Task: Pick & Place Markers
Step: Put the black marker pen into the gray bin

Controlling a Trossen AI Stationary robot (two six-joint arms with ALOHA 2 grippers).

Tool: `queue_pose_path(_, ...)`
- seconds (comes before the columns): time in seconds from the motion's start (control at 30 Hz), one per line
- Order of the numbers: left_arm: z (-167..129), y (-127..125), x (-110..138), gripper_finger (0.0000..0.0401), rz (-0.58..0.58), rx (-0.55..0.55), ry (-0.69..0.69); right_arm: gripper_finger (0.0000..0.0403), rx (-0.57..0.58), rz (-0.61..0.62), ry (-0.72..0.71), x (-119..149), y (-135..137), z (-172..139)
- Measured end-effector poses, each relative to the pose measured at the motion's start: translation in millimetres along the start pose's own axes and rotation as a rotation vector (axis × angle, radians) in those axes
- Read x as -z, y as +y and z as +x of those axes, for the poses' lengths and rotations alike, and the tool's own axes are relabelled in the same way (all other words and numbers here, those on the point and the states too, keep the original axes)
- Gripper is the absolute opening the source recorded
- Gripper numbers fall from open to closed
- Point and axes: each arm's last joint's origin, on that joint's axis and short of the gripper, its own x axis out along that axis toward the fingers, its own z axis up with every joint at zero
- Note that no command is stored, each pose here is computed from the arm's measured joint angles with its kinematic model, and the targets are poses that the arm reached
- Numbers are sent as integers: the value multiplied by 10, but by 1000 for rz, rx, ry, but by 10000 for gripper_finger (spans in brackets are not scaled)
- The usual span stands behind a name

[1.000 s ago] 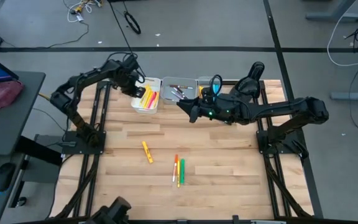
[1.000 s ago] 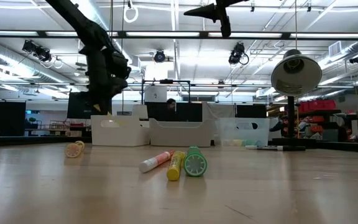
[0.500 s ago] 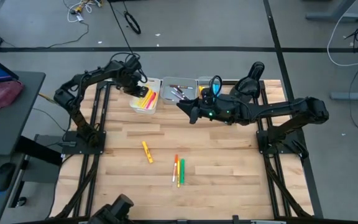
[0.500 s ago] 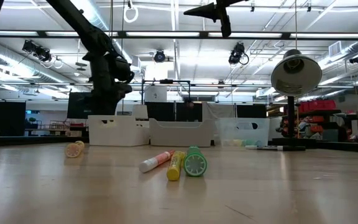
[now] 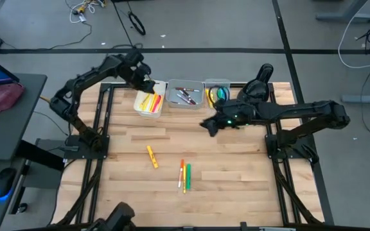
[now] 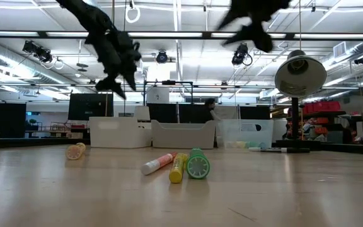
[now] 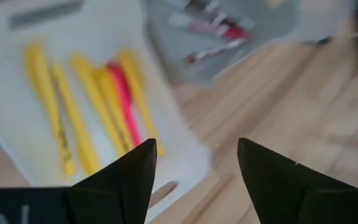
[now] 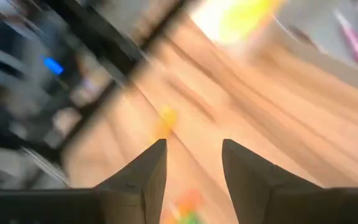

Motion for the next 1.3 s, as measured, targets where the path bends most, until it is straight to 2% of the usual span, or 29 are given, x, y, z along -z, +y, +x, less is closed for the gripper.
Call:
queue_pose_path(0.1,-225,-228,43,230,88,34,-104,155,168,-40,164,152,-171,-88)
queue_pose_path(0.27,-493,-636,204,223,239,86,-226,159,529,-59,408,360,-592,-137)
queue_pose_path(0.33,-554,-789,278,223,295,93,-261,170,587,-70,447,420,-786,-87)
queue_pose_path(0.47,-591,-1056,390,223,389,115,-312,208,552,-48,471,531,-1197,111)
queue_pose_path(0.57,-561,-1205,442,223,419,146,-322,233,571,-22,449,618,-1472,197)
queue_pose_path(0.67,-541,-1327,484,222,431,171,-336,240,613,1,404,681,-1646,239)
queue_pose_path(0.77,-518,-1433,510,222,462,175,-366,233,598,-13,348,715,-1743,286)
queue_pose_path(1.07,-535,-1578,506,222,449,228,-445,171,597,-53,338,1005,-2030,354)
queue_pose_path(1.3,-538,-1605,517,222,427,246,-446,64,586,-72,349,1115,-1979,370)
